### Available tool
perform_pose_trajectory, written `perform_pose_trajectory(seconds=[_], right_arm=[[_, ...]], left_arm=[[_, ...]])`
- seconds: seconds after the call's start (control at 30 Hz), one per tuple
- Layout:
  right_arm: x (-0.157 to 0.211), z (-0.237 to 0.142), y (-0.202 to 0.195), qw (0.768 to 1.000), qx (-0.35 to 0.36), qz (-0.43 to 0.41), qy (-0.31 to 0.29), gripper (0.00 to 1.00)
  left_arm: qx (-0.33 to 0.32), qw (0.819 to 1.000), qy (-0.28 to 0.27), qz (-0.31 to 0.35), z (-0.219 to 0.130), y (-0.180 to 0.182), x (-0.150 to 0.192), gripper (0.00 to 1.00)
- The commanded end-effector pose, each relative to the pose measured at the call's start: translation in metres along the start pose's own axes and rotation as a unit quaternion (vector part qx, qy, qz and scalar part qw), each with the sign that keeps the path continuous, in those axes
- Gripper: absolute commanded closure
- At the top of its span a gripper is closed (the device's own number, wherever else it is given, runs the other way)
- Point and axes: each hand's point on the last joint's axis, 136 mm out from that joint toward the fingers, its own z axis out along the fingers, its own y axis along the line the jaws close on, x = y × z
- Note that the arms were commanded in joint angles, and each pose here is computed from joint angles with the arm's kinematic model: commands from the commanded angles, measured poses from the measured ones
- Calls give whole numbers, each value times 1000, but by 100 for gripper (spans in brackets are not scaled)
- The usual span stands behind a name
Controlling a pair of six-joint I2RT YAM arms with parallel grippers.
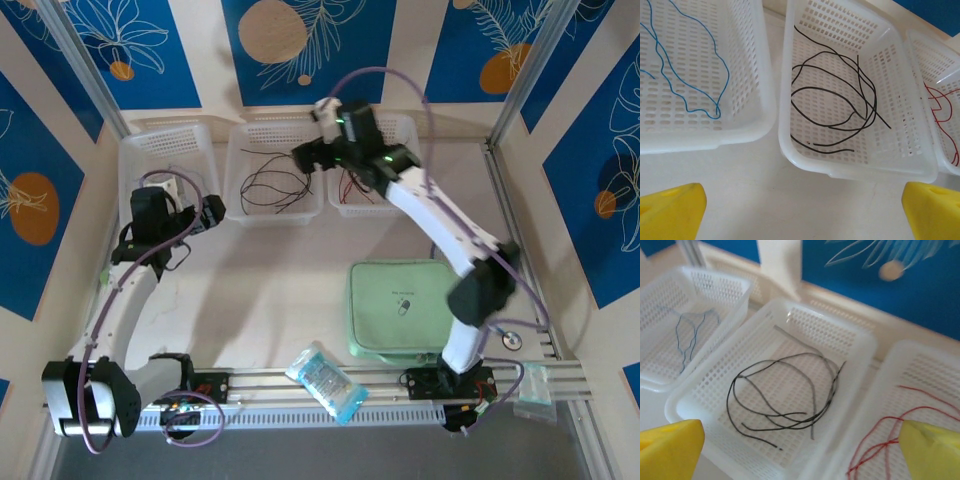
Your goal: Untangle the cables
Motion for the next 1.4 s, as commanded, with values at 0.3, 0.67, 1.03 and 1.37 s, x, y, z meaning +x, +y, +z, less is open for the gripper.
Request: perform_pose_trajectory(seconds=[0.3, 0.67, 1.03, 1.37], right_arm=[[159, -86, -168, 964, 184, 181, -69, 1], [256, -76, -203, 952, 257, 157, -46, 1], [282, -70, -193, 959, 214, 160, -91, 1], [289, -39, -166, 978, 169, 91, -75, 1]], left_arm=[[22, 982, -127, 135, 4, 4, -4, 0], [-23, 958, -199, 203, 11, 29, 4, 0], [-39, 952, -199, 229, 29, 48, 29, 0], [3, 947, -173, 269, 59, 47, 55, 0]])
